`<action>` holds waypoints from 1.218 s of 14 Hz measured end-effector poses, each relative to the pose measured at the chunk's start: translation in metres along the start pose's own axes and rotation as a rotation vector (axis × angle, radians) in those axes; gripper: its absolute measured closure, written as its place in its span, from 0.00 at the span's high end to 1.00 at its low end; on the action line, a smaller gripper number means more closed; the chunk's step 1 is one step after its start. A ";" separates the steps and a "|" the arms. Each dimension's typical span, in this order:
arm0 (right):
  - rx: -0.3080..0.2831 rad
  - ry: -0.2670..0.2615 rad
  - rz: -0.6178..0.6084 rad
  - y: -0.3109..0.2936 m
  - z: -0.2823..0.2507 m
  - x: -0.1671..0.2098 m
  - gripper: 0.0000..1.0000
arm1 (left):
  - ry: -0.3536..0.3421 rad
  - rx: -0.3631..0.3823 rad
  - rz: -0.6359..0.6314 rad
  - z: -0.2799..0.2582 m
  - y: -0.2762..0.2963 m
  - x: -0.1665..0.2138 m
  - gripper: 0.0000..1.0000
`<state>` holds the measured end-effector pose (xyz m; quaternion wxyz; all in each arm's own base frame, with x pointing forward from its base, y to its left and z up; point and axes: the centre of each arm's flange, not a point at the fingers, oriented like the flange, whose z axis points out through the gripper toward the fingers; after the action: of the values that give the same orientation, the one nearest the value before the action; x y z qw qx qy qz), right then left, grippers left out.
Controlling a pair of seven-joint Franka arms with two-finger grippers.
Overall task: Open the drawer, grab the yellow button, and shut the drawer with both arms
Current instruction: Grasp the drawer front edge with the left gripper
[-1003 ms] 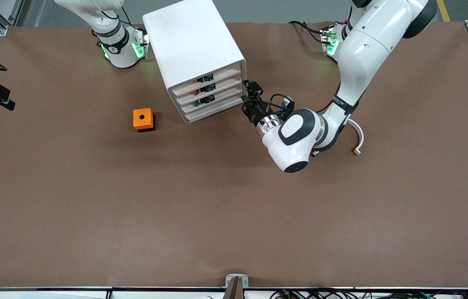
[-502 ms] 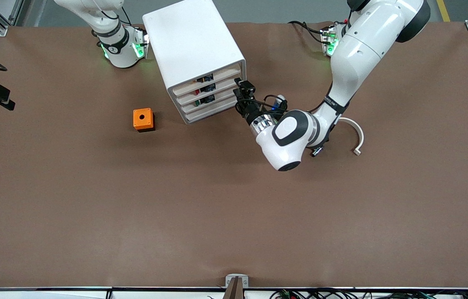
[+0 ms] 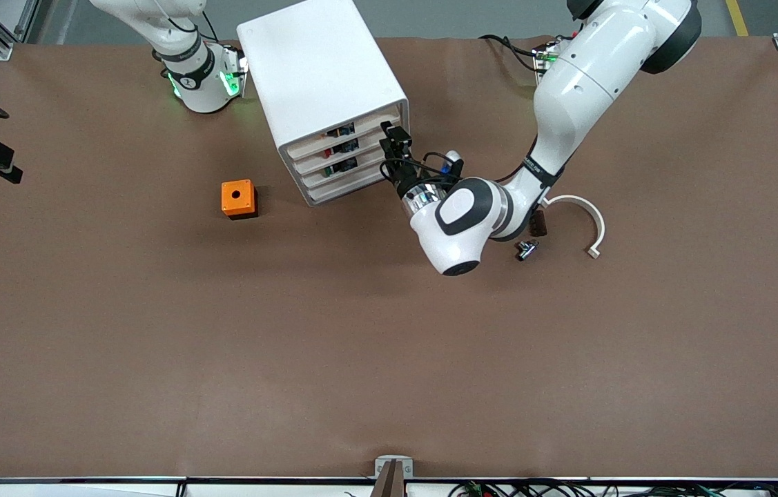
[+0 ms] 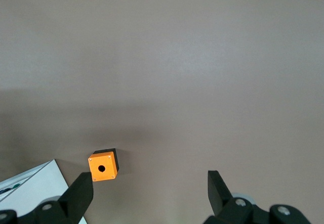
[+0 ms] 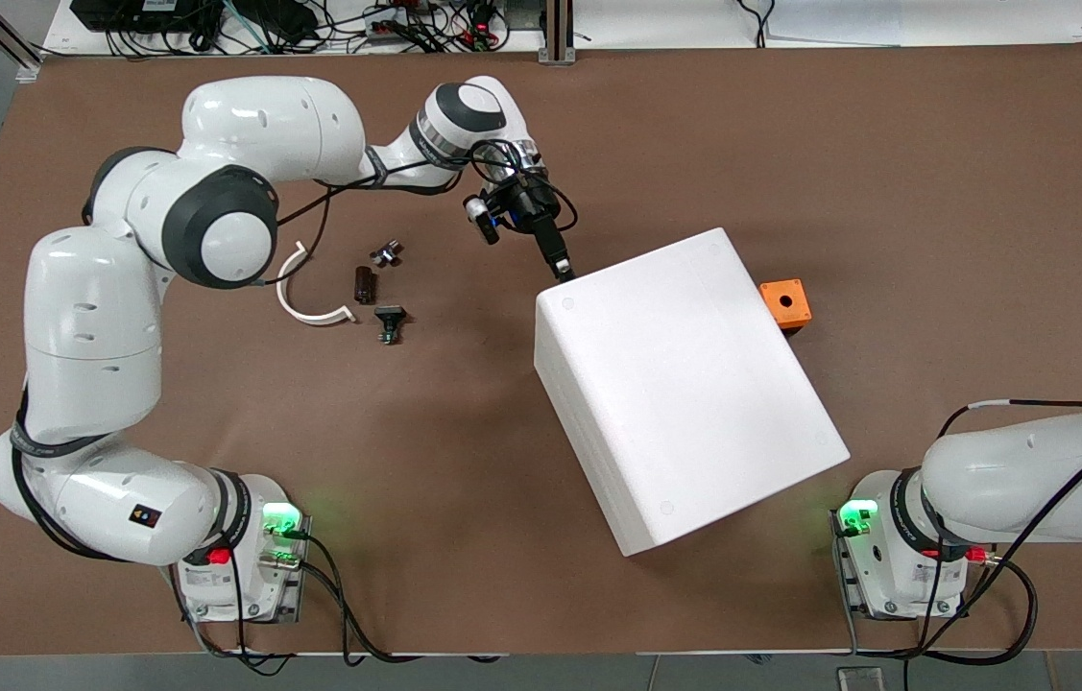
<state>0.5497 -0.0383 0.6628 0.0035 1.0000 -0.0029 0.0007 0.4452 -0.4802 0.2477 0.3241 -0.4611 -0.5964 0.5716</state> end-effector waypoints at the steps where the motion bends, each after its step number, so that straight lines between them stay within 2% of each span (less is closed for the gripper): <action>1: 0.000 0.000 0.000 0.000 0.000 0.000 1.00 | 0.006 0.002 -0.010 0.005 0.001 -0.002 0.52; 3: 0.000 0.000 0.000 0.000 0.000 0.000 1.00 | 0.019 0.002 -0.020 0.019 0.004 -0.007 0.50; 4: 0.000 0.000 0.000 0.000 0.000 0.000 1.00 | 0.027 0.003 -0.028 0.026 0.005 -0.010 0.46; 6: 0.000 0.000 0.000 0.000 0.000 0.000 1.00 | 0.041 0.006 -0.035 0.038 0.005 -0.014 0.30; 7: 0.000 -0.001 0.000 0.000 0.000 0.000 1.00 | 0.046 0.007 -0.036 0.042 0.005 -0.015 0.29; 8: 0.000 -0.001 0.000 0.000 0.000 0.000 1.00 | 0.049 0.008 -0.038 0.044 0.005 -0.016 0.18; 9: 0.000 -0.001 0.000 0.000 0.000 0.000 1.00 | 0.050 0.008 -0.039 0.044 0.005 -0.016 0.15; 11: 0.000 -0.002 0.000 0.000 0.000 0.000 1.00 | 0.045 0.013 -0.058 0.043 0.004 -0.016 0.10; 17: 0.000 -0.005 0.001 0.001 0.001 0.000 1.00 | 0.024 0.014 -0.070 0.034 0.006 -0.013 0.11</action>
<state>0.5501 -0.0388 0.6613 0.0034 1.0000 -0.0033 -0.0016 0.4204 -0.5056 0.2389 0.3544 -0.4445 -0.6042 0.5584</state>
